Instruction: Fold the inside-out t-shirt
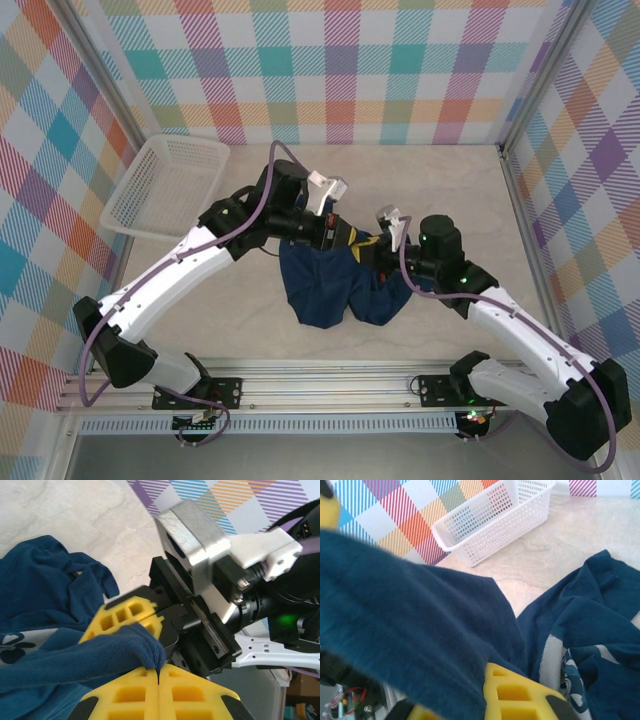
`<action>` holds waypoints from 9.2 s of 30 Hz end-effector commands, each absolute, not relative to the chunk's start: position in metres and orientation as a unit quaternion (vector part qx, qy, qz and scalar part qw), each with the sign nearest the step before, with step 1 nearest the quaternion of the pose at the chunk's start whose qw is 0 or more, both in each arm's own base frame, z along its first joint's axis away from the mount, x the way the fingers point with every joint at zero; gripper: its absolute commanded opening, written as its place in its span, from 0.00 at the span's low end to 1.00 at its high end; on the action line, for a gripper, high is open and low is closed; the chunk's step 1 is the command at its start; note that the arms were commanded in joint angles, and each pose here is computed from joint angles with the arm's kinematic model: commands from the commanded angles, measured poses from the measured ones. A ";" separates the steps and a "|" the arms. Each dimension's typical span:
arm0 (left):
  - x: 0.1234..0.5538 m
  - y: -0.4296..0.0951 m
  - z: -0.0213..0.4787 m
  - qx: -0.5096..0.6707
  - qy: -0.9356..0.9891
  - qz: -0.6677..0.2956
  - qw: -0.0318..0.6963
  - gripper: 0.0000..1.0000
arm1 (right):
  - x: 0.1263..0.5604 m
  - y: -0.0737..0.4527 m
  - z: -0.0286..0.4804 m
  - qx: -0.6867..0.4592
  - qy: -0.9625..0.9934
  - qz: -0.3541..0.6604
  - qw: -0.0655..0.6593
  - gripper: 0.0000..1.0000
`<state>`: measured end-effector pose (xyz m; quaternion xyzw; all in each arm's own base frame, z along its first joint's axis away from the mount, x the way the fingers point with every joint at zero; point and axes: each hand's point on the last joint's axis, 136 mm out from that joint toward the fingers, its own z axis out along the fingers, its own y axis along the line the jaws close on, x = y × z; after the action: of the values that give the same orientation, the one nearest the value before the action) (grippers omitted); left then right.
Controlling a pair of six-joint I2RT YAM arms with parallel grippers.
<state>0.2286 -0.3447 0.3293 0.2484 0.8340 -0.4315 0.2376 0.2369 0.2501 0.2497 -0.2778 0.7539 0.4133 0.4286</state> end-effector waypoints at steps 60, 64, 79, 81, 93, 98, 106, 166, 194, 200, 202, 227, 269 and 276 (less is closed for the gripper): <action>0.211 -0.313 0.376 0.271 0.622 -0.664 0.316 0.00 | 0.214 0.201 0.223 -0.259 0.794 0.360 0.416 0.40; 0.210 -0.312 0.372 0.289 0.617 -0.652 0.333 0.00 | 0.200 0.203 0.238 -0.275 0.778 0.380 0.419 0.49; 0.197 -0.309 0.349 0.365 0.622 -0.590 0.362 0.00 | 0.202 0.219 0.298 -0.315 0.754 0.402 0.413 0.47; 0.195 -0.310 0.350 0.368 0.622 -0.589 0.361 0.00 | 0.199 0.226 0.302 -0.337 0.741 0.411 0.410 0.44; 0.194 -0.310 0.349 0.370 0.625 -0.587 0.357 0.00 | 0.209 0.250 0.268 -0.382 0.753 0.412 0.343 0.47; 0.195 -0.309 0.348 0.367 0.628 -0.583 0.362 0.00 | 0.207 0.254 0.260 -0.390 0.750 0.417 0.333 0.40; 0.213 -0.307 0.344 0.328 0.660 -0.560 0.379 0.00 | 0.183 0.253 0.253 -0.390 0.734 0.452 0.323 0.13; 0.230 -0.290 0.331 0.283 0.693 -0.523 0.407 0.00 | 0.198 0.290 0.294 -0.444 0.682 0.332 0.477 0.06; 0.224 -0.231 0.305 0.238 0.790 -0.334 0.456 0.68 | 0.194 0.275 0.314 -0.330 0.674 0.537 0.385 0.00; 0.202 -0.269 0.297 0.336 0.784 -0.299 0.428 0.61 | 0.199 0.276 0.315 -0.314 0.683 0.542 0.375 0.00; 0.211 -0.278 0.287 0.346 0.798 -0.268 0.415 0.58 | 0.200 0.276 0.316 -0.313 0.683 0.542 0.376 0.00; 0.212 -0.281 0.344 0.284 0.684 -0.546 0.392 0.00 | 0.211 0.246 0.298 -0.269 0.726 0.492 0.399 0.00; 0.271 -0.286 0.282 0.293 0.805 -0.079 0.509 0.53 | 0.220 0.260 0.296 -0.232 0.718 0.547 0.362 0.00; 0.271 -0.267 0.291 0.261 0.813 -0.134 0.503 0.29 | 0.224 0.257 0.293 -0.233 0.732 0.525 0.366 0.00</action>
<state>0.2702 -0.2762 0.2708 0.2925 0.8178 -0.0922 0.4871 0.2227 0.2602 0.2797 -0.2196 0.7403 0.5350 0.3430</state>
